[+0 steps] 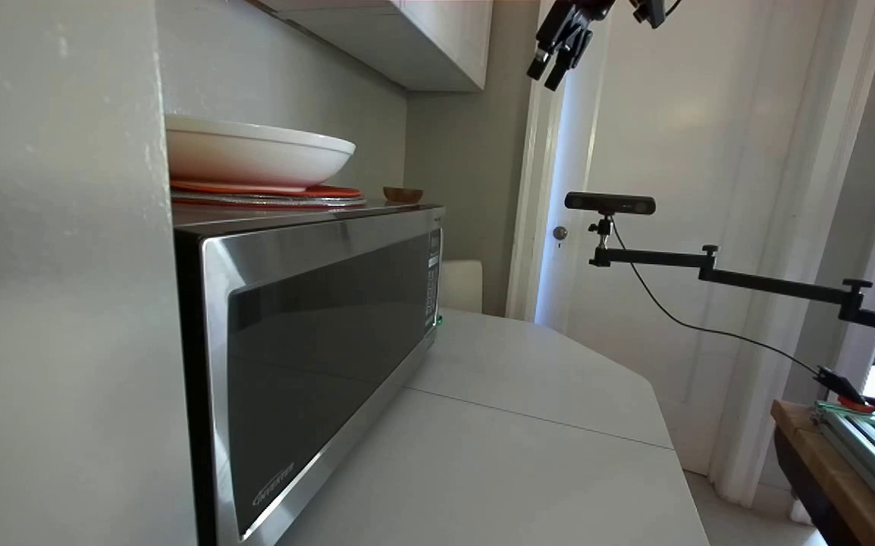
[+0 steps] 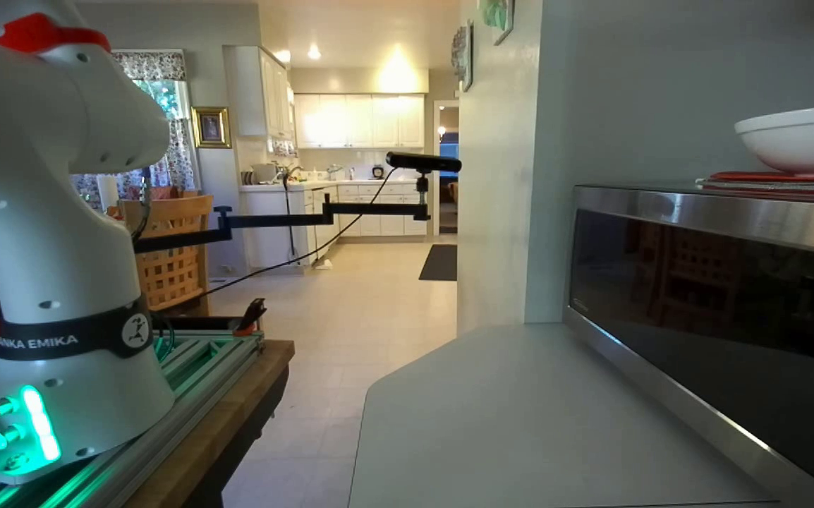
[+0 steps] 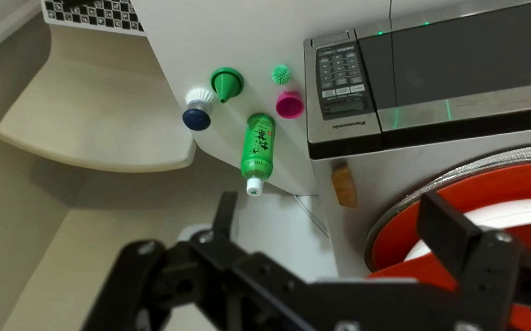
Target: Remove the brown object from the top of the microwave and place it on the countertop.
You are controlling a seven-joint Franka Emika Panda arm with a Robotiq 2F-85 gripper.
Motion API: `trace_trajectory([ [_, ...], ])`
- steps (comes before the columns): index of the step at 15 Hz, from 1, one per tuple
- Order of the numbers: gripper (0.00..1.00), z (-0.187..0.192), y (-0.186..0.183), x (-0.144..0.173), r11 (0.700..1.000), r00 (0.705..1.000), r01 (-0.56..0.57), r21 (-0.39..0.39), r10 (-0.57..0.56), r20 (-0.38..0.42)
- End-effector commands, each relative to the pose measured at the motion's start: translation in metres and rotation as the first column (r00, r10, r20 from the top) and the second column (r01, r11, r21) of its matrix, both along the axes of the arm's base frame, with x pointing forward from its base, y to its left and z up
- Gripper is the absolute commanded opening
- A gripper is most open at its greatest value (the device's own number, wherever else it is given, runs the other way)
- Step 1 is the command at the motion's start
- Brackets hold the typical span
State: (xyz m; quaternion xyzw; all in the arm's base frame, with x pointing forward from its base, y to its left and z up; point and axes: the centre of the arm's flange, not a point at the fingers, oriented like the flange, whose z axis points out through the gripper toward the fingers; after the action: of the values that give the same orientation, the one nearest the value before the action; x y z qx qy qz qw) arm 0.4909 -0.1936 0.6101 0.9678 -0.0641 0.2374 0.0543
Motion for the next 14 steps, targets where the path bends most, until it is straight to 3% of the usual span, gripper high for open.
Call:
trace_trajectory([
  [1,1.00,0.001,-0.002,0.005,1.000,1.000,-0.008,0.003,0.008,0.003],
  [5,1.00,0.001,-0.002,0.008,1.000,1.000,-0.008,0.002,0.008,0.002],
  [9,1.00,-0.014,0.008,0.012,0.984,0.984,-0.178,0.015,0.178,-0.024],
  [14,1.00,-0.018,0.001,0.029,0.964,0.963,-0.265,0.011,0.266,-0.045],
])
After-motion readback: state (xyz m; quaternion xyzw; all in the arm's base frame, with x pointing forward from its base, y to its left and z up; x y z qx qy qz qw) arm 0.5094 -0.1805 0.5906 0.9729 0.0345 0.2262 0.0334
